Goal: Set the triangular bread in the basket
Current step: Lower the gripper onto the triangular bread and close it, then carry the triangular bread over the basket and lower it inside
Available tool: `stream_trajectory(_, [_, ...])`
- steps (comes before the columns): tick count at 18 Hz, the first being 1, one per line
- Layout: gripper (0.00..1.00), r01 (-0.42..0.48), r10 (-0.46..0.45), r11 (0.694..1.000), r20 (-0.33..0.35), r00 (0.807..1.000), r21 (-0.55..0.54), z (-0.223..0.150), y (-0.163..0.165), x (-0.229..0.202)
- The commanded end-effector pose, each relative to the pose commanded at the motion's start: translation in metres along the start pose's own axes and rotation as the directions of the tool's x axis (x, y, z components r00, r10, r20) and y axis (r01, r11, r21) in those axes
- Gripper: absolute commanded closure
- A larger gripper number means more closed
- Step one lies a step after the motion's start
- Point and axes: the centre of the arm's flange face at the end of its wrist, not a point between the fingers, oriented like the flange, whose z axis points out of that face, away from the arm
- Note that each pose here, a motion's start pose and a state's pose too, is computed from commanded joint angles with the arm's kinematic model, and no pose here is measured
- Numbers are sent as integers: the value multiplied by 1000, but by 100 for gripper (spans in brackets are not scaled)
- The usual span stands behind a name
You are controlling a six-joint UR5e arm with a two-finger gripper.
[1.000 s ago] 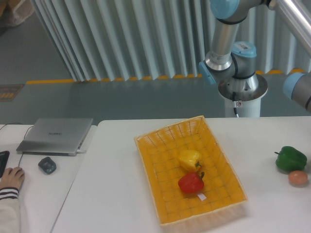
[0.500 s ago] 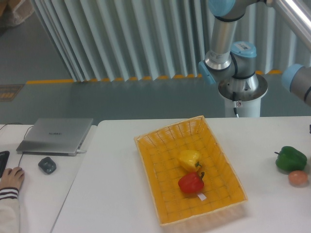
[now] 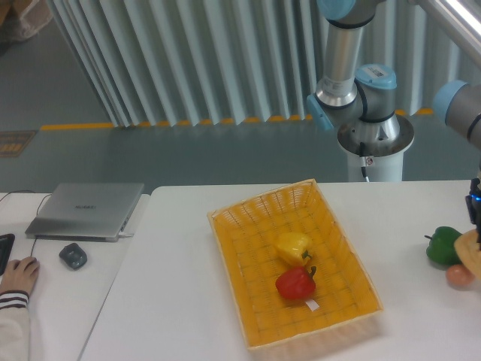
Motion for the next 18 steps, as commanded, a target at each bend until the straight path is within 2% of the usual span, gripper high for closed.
stream_trajectory(2, [85, 4, -4, 1000, -9, 1000, 5, -6, -5, 2])
stream_trajectory(6, [85, 86, -84, 994, -29, 996, 61, -21, -53, 13])
stream_trajectory(8, [89, 189, -186, 979, -40, 982, 77, -21, -88, 20])
stream_trajectory(12, [89, 221, -218, 972, -46, 975, 76, -22, -136, 38])
stream_trajectory(14, [89, 259, -255, 963, -57, 965, 73, -18, -172, 53])
stream_trajectory(16, [89, 289, -286, 954, -46, 957, 84, -16, -192, 59])
stream_trajectory(18, [89, 345, -342, 933, -45, 939, 104, -13, -210, 64])
